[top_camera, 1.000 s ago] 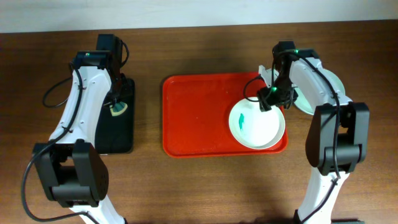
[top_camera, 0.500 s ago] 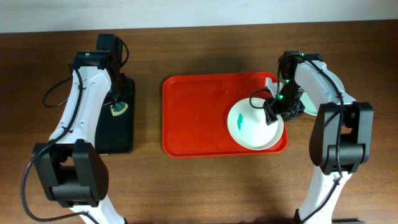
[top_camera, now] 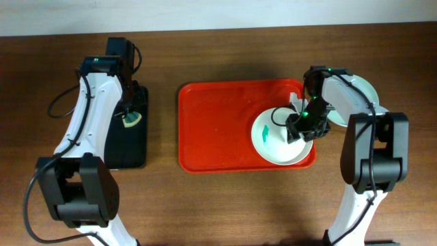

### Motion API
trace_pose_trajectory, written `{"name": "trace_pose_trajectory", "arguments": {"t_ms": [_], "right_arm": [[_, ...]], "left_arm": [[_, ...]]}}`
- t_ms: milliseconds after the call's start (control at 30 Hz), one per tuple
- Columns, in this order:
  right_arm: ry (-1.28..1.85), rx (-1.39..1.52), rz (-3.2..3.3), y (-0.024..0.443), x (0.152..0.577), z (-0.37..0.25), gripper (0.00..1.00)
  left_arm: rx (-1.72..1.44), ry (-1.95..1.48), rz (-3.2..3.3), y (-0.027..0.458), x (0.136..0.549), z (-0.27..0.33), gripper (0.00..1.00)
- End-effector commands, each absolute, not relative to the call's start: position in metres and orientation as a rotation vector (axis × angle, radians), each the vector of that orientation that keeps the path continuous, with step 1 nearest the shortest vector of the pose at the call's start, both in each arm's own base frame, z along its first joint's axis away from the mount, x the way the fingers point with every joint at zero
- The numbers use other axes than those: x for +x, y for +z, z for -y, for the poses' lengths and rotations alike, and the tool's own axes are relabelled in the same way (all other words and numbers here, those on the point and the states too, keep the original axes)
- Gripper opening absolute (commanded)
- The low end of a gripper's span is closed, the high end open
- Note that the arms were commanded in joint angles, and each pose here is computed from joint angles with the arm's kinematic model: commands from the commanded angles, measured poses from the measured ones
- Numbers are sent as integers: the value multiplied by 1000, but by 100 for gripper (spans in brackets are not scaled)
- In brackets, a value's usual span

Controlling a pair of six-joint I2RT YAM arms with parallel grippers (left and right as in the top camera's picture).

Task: Clean dirty plates on tray and stack at the side
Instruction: 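Move the right gripper to the cream plate rim on the red tray, then grip the cream plate rim and drag it toward the tray center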

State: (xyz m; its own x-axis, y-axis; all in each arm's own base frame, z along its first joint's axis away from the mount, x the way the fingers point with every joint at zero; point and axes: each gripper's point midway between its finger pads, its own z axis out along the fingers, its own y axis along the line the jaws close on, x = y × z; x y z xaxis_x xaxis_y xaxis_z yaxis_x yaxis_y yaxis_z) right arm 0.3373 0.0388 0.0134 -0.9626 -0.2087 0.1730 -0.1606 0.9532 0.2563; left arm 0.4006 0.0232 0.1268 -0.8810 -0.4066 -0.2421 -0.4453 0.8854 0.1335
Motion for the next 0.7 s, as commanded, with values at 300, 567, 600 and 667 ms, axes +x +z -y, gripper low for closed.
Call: {"name": "trace_pose_trajectory", "arguments": {"t_ms": [300, 567, 600, 667], "right_arm": [[-240, 402, 3237, 63, 433, -41, 74], [-184, 391, 3210, 31, 429, -35, 75], [-186, 388, 3193, 29, 424, -35, 74], [-183, 378, 3157, 21, 413, -33, 74]], "left_arm": [[-671, 259, -2847, 125, 400, -23, 0], [-671, 259, -2847, 125, 400, -23, 0], [-671, 259, -2847, 125, 400, -23, 0], [-671, 259, -2847, 125, 400, -23, 0]]}}
